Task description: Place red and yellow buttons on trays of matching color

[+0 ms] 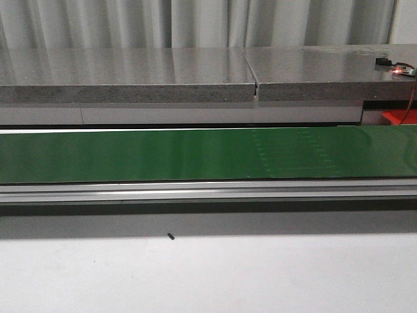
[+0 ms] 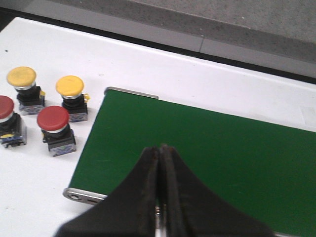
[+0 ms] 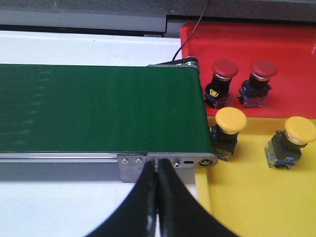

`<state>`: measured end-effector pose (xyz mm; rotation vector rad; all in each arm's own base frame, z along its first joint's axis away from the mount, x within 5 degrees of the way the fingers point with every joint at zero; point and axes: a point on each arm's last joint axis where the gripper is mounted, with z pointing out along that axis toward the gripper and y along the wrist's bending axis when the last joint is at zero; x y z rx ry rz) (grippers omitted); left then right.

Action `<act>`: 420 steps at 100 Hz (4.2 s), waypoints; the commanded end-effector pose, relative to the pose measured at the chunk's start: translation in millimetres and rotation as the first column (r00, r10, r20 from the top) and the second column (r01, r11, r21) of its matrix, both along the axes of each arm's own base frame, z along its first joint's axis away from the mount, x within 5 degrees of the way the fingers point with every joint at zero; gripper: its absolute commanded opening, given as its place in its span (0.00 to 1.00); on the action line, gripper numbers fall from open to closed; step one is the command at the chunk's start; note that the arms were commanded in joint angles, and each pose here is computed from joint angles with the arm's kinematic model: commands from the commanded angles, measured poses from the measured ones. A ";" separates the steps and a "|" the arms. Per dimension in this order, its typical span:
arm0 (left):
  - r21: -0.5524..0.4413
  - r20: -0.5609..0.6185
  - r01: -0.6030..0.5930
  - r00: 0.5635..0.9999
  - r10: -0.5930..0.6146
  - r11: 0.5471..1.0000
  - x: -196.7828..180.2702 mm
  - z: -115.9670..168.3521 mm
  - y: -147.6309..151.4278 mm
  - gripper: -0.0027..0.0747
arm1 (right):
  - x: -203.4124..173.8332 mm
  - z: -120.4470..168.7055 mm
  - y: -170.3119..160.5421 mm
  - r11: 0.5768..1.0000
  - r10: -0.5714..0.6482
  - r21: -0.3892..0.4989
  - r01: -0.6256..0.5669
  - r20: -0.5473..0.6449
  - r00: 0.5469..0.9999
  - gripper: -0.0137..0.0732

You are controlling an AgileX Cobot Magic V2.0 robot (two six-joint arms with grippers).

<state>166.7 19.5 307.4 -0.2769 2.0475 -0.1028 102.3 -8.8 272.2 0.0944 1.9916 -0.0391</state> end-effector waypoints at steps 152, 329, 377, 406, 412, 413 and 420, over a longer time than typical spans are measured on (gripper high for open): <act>-0.234 -0.618 -0.306 0.780 0.102 0.923 176.0 -57.1 139.8 0.77 | 2.7 14.9 -1.1 1.000 -0.004 -0.022 0.006 0.099 0.995 0.08; -0.171 -0.427 -0.062 0.904 -0.018 0.983 147.9 -2.5 48.7 0.21 | 2.7 14.9 -1.1 1.000 -0.004 -0.022 0.006 0.099 0.995 0.08; -0.184 -0.474 -0.056 0.880 -0.039 0.981 148.1 -12.9 45.8 0.54 | 2.7 14.9 -1.1 1.000 -0.004 -0.022 0.006 0.099 0.995 0.08; -0.186 -0.431 -0.055 0.902 -0.031 0.981 144.7 -2.5 44.4 0.72 | 2.7 14.9 -1.1 1.000 -0.004 -0.022 0.006 0.099 0.995 0.08; -0.179 -0.404 -0.052 0.915 -0.025 0.983 141.2 5.2 43.6 0.72 | 2.7 14.9 -1.1 1.000 -0.004 -0.022 0.006 0.099 0.995 0.08; -0.177 -0.398 -0.051 0.917 -0.024 0.983 140.1 7.2 43.3 0.72 | 2.7 14.9 -1.1 1.000 -0.004 -0.022 0.006 0.099 0.995 0.08; -0.155 -0.355 -0.046 0.935 -0.012 0.987 133.3 19.7 42.5 0.72 | 2.7 14.9 -1.1 1.000 -0.004 -0.022 0.006 0.099 0.995 0.08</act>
